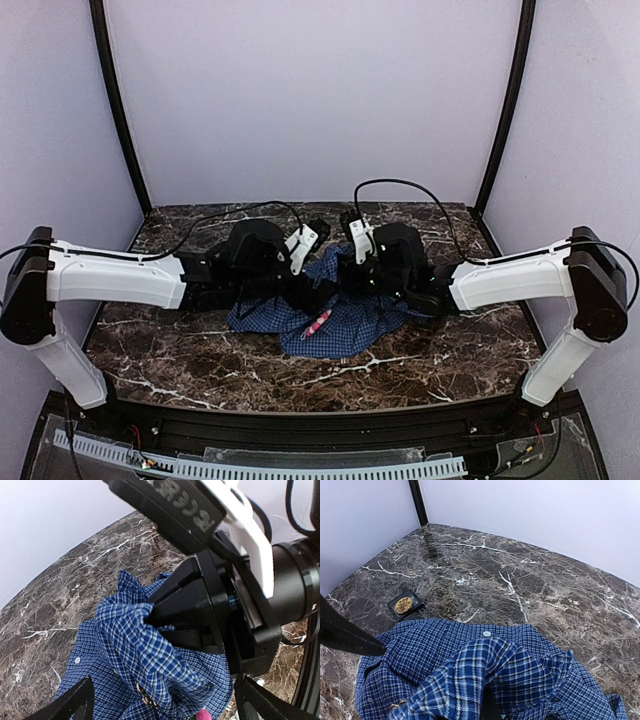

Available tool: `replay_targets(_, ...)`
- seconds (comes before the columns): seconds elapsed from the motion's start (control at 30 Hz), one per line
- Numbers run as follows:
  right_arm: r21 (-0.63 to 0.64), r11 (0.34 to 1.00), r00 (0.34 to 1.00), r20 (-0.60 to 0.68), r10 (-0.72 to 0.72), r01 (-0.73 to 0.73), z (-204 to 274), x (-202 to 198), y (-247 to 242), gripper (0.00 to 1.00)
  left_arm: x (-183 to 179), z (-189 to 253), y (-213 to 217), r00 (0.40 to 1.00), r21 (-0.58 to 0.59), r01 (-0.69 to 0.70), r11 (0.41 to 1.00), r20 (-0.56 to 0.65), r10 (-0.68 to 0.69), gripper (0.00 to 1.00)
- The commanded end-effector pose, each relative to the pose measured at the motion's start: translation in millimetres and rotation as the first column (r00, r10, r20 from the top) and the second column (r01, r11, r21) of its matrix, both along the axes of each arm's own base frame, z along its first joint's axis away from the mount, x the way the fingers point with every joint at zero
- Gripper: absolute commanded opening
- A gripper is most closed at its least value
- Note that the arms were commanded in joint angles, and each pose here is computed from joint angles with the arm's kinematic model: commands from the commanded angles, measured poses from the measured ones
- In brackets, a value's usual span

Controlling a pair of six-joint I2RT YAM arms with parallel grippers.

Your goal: Remove the brooch from the garment

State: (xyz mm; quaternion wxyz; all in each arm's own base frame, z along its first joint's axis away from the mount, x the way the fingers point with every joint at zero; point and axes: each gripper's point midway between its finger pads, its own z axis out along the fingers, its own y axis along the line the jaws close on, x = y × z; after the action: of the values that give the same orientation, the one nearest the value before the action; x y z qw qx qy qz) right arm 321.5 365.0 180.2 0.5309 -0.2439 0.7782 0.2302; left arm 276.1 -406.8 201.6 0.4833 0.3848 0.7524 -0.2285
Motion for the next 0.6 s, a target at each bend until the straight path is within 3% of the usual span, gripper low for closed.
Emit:
replay_targets(0.0, 0.028, 0.997, 0.994, 0.073, -0.077, 0.075, 39.8, 9.1, -9.4, 0.00, 18.8, 2.2, 1.0, 0.977, 0.029, -0.193, 0.981, 0.102, 0.189, 0.99)
replay_targets(0.13, 0.013, 0.991, 0.986, 0.091, -0.136, 0.136, 47.5, 16.1, -17.9, 0.00, 26.0, 0.6, 0.0, 0.964, -0.009, -0.247, 0.969, 0.098, 0.247, 0.99)
replay_targets(0.27, 0.010, 0.985, 0.981, 0.088, -0.172, 0.172, 51.4, 22.5, -21.9, 0.00, 17.9, -0.9, -10.1, 0.978, -0.057, -0.194, 0.979, 0.071, 0.198, 0.99)
replay_targets(0.57, 0.051, 0.979, 0.977, 0.077, -0.199, 0.196, 67.5, 31.3, -25.2, 0.00, 25.1, -18.6, -18.0, 0.964, -0.035, -0.234, 0.972, 0.120, 0.237, 0.99)
